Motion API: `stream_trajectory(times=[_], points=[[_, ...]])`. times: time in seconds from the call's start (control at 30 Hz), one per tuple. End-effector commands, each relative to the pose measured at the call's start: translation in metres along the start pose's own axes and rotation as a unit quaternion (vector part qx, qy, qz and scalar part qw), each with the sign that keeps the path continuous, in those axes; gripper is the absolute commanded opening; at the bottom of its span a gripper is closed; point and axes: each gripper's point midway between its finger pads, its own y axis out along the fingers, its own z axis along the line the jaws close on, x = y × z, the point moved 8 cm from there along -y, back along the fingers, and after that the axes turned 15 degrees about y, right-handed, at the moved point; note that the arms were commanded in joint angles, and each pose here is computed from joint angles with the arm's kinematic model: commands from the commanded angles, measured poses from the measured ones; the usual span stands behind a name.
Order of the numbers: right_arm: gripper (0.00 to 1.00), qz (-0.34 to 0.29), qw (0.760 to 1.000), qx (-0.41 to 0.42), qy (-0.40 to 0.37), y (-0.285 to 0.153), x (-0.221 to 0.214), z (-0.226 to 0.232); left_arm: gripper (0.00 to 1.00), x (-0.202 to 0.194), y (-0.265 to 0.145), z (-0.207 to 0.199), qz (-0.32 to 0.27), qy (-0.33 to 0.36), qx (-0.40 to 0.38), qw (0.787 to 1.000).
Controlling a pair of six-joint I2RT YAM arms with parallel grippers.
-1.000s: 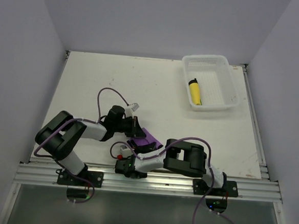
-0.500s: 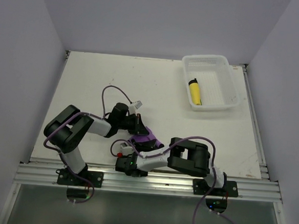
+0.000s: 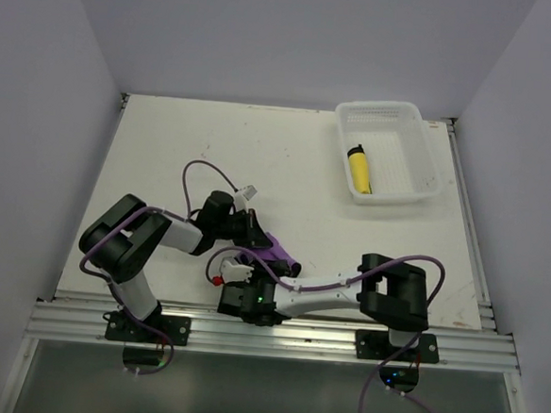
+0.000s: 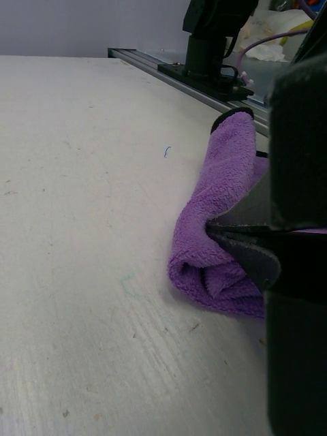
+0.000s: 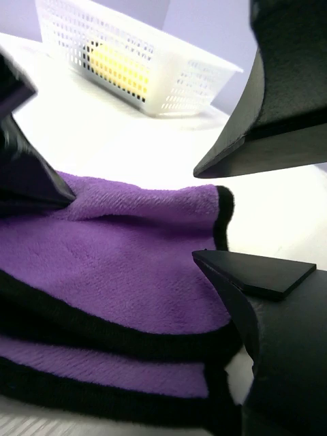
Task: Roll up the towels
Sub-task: Roll the towel
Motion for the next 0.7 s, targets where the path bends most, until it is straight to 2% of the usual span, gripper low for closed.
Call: stream_trajectory(times=[0.0, 0.2, 0.27, 0.3, 0.33, 0.37, 0.4, 0.43, 0.53, 0.6, 0.67], points=[[0.51, -0.032, 0.995, 0.038, 0.085, -0.02, 0.013, -0.014, 0.0, -0.018, -0.004, 0.023, 0.013, -0.024, 0.076, 0.997], [0.52, -0.056, 0.977, 0.11, 0.175, -0.048, 0.026, -0.032, 0.0, -0.023, -0.005, 0.025, 0.012, -0.029, 0.083, 0.996], [0.51, -0.07, 0.958, 0.15, 0.233, -0.058, 0.032, -0.046, 0.0, -0.024, -0.006, 0.026, 0.011, -0.029, 0.085, 0.996], [0.47, -0.076, 0.94, 0.165, 0.288, -0.057, 0.032, -0.061, 0.0, -0.024, -0.007, 0.026, 0.01, -0.029, 0.085, 0.996], [0.44, -0.065, 0.935, 0.176, 0.3, -0.052, 0.026, -0.068, 0.0, -0.025, -0.008, 0.026, 0.01, -0.029, 0.087, 0.996], [0.4, -0.065, 0.914, 0.196, 0.35, -0.048, 0.028, -0.074, 0.0, -0.024, -0.008, 0.025, 0.009, -0.028, 0.087, 0.996], [0.36, -0.039, 0.899, 0.237, 0.367, -0.041, 0.017, -0.071, 0.0, -0.025, -0.009, 0.025, 0.009, -0.027, 0.088, 0.996], [0.31, -0.037, 0.878, 0.233, 0.416, -0.03, 0.013, -0.091, 0.0, -0.025, -0.01, 0.026, 0.006, -0.026, 0.09, 0.996], [0.3, -0.015, 0.832, 0.258, 0.491, -0.008, 0.003, -0.104, 0.0, -0.025, -0.011, 0.025, 0.004, -0.024, 0.093, 0.995], [0.31, 0.008, 0.811, 0.263, 0.522, 0.002, -0.003, -0.107, 0.0, -0.026, -0.013, 0.025, 0.001, -0.023, 0.094, 0.995], [0.32, 0.031, 0.775, 0.286, 0.562, 0.016, -0.005, -0.11, 0.0, -0.025, -0.013, 0.025, -0.002, -0.021, 0.094, 0.995]])
